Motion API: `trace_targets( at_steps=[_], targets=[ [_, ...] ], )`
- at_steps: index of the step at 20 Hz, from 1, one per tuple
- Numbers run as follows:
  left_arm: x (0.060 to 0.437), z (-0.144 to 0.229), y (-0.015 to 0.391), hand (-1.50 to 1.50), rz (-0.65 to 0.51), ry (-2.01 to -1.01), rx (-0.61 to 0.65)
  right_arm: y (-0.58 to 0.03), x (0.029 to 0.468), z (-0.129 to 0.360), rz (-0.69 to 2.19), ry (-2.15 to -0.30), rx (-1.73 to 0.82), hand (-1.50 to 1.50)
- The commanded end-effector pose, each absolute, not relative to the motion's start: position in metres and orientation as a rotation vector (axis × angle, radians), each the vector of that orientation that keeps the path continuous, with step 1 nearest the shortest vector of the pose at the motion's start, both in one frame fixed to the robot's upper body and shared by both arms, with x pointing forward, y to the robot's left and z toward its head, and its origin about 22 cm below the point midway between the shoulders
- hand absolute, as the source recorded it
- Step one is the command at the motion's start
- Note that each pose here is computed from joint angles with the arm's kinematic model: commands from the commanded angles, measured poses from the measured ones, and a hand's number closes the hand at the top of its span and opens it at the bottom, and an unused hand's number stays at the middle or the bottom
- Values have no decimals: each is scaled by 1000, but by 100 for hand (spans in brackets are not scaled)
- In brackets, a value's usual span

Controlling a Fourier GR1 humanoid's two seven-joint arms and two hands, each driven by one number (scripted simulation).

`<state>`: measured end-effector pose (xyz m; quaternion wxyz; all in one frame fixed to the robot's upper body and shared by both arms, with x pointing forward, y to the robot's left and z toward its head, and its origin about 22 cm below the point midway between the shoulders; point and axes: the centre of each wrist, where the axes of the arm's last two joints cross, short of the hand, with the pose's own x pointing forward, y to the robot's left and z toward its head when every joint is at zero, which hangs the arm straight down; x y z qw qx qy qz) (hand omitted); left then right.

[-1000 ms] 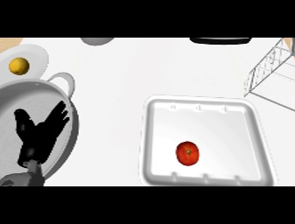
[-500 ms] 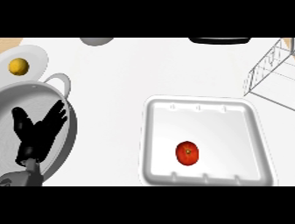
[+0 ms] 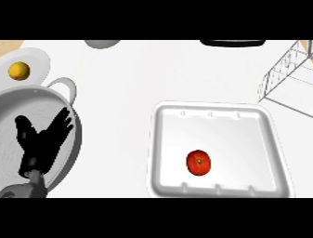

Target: Pick the can from the tray and place it in the tiered shelf

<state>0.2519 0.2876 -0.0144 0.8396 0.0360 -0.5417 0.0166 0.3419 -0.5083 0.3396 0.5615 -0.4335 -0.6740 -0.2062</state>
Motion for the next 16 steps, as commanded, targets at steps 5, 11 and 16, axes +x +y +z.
trace_targets(
  at_steps=[5,11,16],
  targets=[
    [246,-19,293,0,51,-1123,95,-567,276,347,-816,-1548,-1109,-150],
    [225,-23,284,0,49,-1091,94,-612,205,353,-811,-1517,-1056,-150],
    [243,-27,307,0,66,-1114,107,-636,170,332,-782,-1576,-1018,-150]
  ],
)
